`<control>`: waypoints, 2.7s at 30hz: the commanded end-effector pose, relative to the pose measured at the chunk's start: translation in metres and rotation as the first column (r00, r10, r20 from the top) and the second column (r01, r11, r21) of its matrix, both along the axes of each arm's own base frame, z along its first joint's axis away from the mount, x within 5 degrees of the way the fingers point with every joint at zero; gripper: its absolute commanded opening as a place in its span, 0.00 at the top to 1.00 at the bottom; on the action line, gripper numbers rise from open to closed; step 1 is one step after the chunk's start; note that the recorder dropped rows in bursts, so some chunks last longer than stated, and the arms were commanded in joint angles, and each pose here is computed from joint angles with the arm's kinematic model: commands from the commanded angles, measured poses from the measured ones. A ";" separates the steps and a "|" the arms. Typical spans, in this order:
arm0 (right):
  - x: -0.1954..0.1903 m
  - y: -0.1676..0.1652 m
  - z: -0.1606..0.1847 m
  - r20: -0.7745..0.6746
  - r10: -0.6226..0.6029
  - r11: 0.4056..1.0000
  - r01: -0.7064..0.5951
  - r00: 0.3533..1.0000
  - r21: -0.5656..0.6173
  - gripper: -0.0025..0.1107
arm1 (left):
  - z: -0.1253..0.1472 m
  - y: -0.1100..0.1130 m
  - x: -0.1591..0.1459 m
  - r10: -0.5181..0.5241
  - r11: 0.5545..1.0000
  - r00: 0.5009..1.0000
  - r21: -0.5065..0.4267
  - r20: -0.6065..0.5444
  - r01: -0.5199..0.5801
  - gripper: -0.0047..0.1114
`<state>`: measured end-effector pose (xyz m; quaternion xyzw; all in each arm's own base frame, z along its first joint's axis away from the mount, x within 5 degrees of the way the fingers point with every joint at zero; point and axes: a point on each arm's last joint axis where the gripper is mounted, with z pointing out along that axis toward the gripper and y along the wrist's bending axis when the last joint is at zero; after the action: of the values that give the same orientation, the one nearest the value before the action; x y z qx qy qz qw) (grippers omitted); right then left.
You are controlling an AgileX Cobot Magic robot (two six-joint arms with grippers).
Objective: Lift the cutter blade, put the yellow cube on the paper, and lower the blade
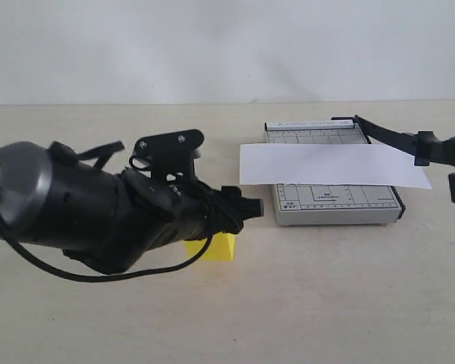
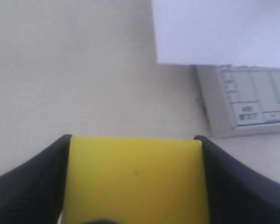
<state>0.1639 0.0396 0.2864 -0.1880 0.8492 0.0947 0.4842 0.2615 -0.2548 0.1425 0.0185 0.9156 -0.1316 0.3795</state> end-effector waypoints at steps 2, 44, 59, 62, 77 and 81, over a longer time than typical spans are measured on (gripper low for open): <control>0.001 0.000 0.003 0.022 0.000 1.000 0.000 1.000 -0.010 0.98 | 0.063 -0.006 -0.005 -0.191 0.980 0.968 -0.019 0.161 0.197 0.92; 0.001 0.000 0.003 0.022 0.000 1.000 0.000 1.000 -0.010 0.98 | 0.011 -0.112 0.163 -0.735 0.678 0.666 0.158 0.129 0.718 0.92; 0.001 0.000 0.002 0.016 0.005 1.000 -0.005 1.000 -0.010 0.98 | 0.013 -0.112 0.166 -0.719 0.695 0.678 0.166 0.156 0.699 0.40; 0.001 0.000 0.002 0.016 0.005 1.000 -0.005 1.000 -0.010 0.98 | 0.016 -0.114 0.167 -0.690 0.723 0.702 0.119 0.178 0.681 0.26; 0.001 0.000 0.002 0.015 0.004 1.000 -0.004 1.000 -0.008 0.98 | 0.051 -0.123 0.120 -0.805 0.589 0.593 -0.119 -0.001 0.799 0.88; 0.001 0.000 0.002 0.015 0.004 1.000 -0.004 1.000 -0.008 0.98 | 0.049 -0.141 0.101 -0.858 0.508 0.512 -0.086 0.028 0.857 0.92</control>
<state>0.1643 0.0392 0.2869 -0.1871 0.8480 0.0923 0.4873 0.3786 -0.3814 0.1888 0.4210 0.8036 -0.3317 0.2588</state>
